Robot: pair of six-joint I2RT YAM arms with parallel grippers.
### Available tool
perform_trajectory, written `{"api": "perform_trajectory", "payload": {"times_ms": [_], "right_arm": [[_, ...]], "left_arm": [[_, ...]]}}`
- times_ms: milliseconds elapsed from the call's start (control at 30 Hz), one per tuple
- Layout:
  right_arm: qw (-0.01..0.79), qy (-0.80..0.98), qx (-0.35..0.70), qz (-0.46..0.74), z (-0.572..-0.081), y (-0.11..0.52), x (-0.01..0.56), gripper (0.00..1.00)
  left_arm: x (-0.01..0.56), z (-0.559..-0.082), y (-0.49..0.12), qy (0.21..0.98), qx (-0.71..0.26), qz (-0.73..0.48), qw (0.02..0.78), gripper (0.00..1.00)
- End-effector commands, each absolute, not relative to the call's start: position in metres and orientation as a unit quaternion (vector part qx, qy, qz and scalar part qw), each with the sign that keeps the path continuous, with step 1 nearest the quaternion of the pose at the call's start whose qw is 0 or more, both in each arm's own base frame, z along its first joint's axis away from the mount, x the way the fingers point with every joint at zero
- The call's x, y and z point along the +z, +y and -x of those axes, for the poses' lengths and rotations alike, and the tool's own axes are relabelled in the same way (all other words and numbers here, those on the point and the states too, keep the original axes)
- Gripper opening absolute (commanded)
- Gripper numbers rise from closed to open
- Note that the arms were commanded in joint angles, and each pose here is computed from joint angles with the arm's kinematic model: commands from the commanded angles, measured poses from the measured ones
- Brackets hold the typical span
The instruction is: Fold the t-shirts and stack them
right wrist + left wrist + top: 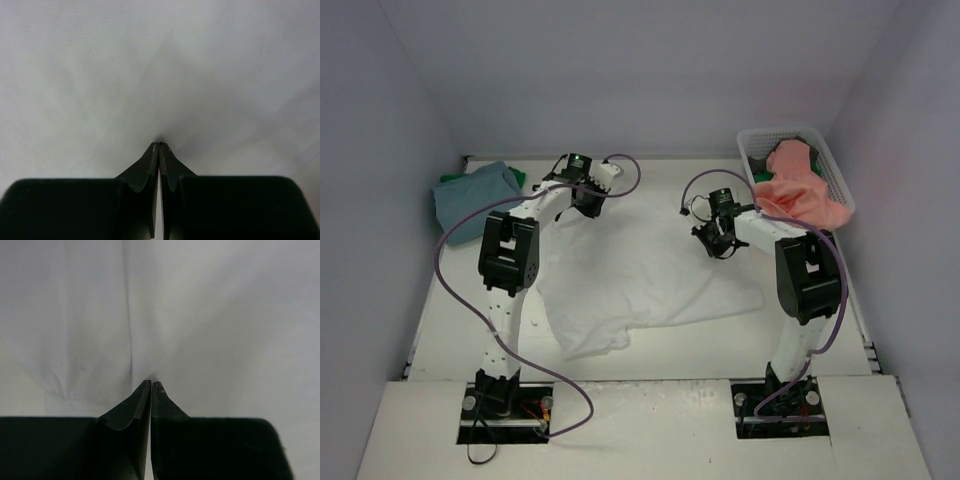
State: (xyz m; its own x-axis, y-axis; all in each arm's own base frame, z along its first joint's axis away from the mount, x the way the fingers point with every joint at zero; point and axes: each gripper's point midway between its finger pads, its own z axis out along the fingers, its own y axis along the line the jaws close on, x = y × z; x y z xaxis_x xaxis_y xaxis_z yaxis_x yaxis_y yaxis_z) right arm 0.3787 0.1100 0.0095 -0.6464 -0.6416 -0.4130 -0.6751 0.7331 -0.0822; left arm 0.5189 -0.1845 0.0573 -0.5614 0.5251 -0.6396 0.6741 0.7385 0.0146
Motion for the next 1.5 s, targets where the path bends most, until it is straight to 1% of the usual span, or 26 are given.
{"api": "perform_trajectory", "payload": {"times_ms": [0,100,233,533,833,1200,1333,1467], "right_arm": [[0.212,0.909,0.039,0.356,-0.379,0.108,0.013,0.0],[0.211,0.909,0.041,0.358,-0.376,0.109,0.013,0.0],[0.205,0.91,0.045,0.359,-0.371,0.108,0.009,0.0],[0.193,0.91,0.048,0.363,-0.365,0.107,0.001,0.0],[0.173,0.911,0.049,0.372,-0.353,0.104,-0.006,0.0],[0.096,0.91,0.011,0.404,-0.313,0.08,-0.026,0.0],[0.077,0.905,-0.001,0.418,-0.305,0.071,-0.028,0.0],[0.057,0.903,-0.006,0.427,-0.294,0.064,-0.032,0.0]], "left_arm": [[0.078,-0.533,-0.183,0.866,-0.106,-0.345,0.346,0.0],[0.065,-0.544,-0.172,0.869,-0.07,-0.345,0.346,0.0],[0.065,-0.556,-0.158,0.868,-0.022,-0.338,0.362,0.0],[0.073,-0.568,-0.153,0.861,0.002,-0.34,0.379,0.0],[0.055,-0.585,-0.136,0.858,0.044,-0.343,0.38,0.0],[0.052,-0.608,-0.102,0.863,0.09,-0.305,0.393,0.0],[0.043,-0.616,-0.08,0.869,0.135,-0.285,0.382,0.0],[0.05,-0.628,-0.063,0.87,0.155,-0.263,0.387,0.0]]}}
